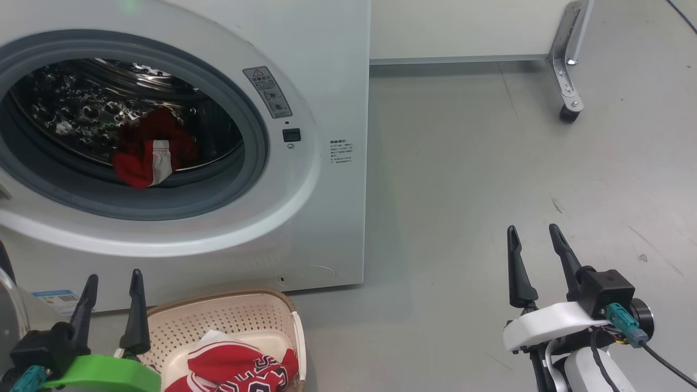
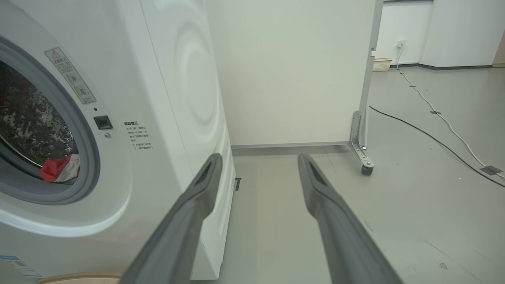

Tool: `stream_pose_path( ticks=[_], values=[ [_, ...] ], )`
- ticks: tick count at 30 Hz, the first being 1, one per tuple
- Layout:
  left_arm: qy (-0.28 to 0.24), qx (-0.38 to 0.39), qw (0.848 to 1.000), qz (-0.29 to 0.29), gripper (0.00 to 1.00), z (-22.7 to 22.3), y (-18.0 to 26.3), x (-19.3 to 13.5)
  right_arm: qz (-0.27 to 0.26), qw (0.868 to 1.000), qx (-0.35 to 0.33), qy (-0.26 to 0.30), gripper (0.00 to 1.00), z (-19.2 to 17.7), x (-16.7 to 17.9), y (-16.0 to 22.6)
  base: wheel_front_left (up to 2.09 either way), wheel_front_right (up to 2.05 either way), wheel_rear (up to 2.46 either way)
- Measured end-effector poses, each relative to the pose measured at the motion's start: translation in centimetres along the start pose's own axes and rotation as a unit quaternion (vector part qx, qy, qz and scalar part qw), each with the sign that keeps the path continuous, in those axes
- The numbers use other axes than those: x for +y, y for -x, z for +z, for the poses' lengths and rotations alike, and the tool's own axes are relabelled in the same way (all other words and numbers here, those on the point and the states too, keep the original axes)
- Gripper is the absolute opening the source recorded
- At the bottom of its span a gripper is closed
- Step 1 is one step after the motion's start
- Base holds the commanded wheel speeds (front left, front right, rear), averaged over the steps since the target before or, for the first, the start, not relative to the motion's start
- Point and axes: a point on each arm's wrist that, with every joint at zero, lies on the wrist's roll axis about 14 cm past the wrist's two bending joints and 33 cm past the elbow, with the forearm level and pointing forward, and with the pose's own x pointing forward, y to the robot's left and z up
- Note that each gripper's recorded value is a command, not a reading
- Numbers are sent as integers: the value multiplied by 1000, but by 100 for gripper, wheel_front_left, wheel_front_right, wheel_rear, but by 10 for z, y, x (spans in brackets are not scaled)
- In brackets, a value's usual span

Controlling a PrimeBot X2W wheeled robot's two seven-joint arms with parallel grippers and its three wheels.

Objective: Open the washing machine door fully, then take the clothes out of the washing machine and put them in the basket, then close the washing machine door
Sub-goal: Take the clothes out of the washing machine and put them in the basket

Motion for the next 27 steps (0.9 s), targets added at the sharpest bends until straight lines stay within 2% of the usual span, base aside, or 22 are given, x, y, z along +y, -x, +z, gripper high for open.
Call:
stream_pose_path(
  ticks=[13, 27],
  values=[
    [23, 65, 998, -1, 100, -45, -1, -1, -3, 1000, 29, -1, 100, -20, -2, -6, 0, 0, 0],
    [-14, 77, 996, -31, 100, -40, -86, 9, 12, 997, 74, -14, 100, -56, 10, -28, 0, 0, 0]
  ],
)
